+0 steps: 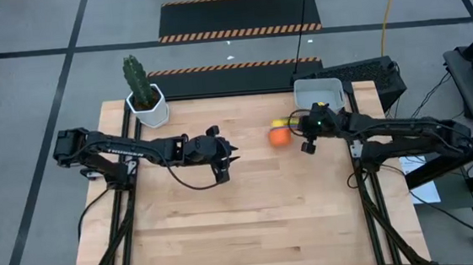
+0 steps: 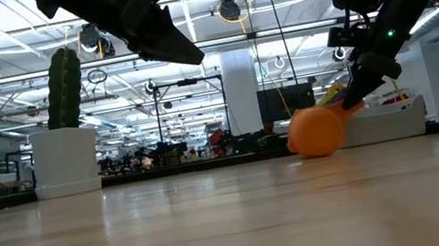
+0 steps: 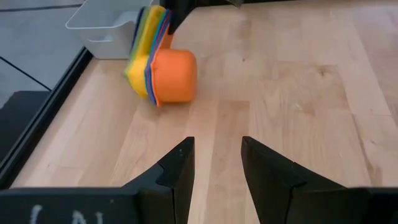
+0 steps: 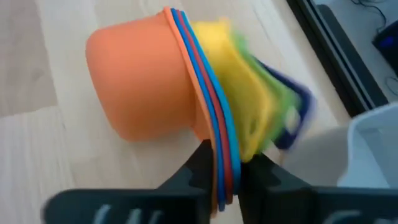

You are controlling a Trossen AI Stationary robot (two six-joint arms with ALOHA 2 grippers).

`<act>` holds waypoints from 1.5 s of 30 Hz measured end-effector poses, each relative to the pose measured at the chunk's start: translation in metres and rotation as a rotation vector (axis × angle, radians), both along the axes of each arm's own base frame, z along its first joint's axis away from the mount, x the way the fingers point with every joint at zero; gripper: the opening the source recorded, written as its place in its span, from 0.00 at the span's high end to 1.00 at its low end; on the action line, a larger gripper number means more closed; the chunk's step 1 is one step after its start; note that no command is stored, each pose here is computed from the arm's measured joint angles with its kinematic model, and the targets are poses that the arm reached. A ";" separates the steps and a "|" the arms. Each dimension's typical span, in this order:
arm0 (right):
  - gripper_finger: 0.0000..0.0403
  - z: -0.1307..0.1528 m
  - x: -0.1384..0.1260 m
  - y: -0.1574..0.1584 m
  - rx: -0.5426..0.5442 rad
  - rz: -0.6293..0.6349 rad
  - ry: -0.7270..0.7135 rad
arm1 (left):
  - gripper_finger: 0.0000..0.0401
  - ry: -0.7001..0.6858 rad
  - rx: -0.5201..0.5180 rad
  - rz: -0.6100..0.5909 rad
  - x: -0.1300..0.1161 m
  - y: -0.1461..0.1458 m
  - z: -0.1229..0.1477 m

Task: Nest measuring cups in basket
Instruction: Put the stacked measuring cups into the gray bin

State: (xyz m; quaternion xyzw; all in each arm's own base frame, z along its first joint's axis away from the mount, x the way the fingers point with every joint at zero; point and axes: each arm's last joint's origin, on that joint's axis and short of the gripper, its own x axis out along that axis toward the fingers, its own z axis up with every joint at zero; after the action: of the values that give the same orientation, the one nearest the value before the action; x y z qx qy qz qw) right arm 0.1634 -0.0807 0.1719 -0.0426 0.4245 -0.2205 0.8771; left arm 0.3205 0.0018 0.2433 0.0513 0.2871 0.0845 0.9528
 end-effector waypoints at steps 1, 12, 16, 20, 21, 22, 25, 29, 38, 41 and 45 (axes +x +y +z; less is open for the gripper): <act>0.95 0.000 -0.001 0.000 0.000 -0.001 0.009 | 0.66 0.004 0.000 0.000 0.000 0.000 0.000; 0.95 -0.001 -0.002 0.000 -0.008 0.020 0.035 | 0.66 0.015 0.001 0.010 -0.001 0.003 -0.001; 0.95 0.000 -0.003 0.000 -0.021 0.028 0.033 | 0.66 0.018 0.001 0.012 -0.001 0.004 -0.001; 0.95 0.007 -0.006 0.001 -0.084 0.004 0.019 | 0.66 0.020 0.007 0.009 -0.001 0.004 -0.001; 0.95 0.010 -0.008 0.000 -0.115 -0.010 0.010 | 0.66 0.019 0.008 0.008 -0.001 0.004 -0.001; 0.95 0.014 -0.009 0.000 -0.145 -0.026 0.003 | 0.66 0.020 0.010 0.006 -0.001 0.004 -0.001; 0.95 0.023 -0.016 0.001 -0.232 -0.075 -0.013 | 0.66 0.021 0.020 0.002 -0.001 0.004 -0.001; 0.95 0.034 -0.023 0.002 -0.368 -0.148 -0.002 | 0.66 0.018 0.029 0.004 -0.001 0.005 -0.001; 0.95 0.048 -0.032 0.005 -0.735 -0.350 0.259 | 0.66 -0.002 0.031 0.028 0.000 0.013 0.001; 0.95 0.046 -0.032 0.003 -0.753 -0.370 0.312 | 0.66 -0.003 0.032 0.031 0.000 0.014 0.001; 0.95 0.031 -0.030 -0.003 -0.742 -0.333 0.422 | 0.66 -0.001 0.038 0.026 0.000 0.014 0.001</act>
State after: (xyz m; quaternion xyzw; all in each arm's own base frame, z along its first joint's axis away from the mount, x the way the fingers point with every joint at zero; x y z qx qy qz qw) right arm 0.1329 -0.0835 0.2028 -0.3291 0.4873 -0.4822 0.6494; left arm 0.3206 0.0161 0.2441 0.0654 0.2855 0.1024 0.9507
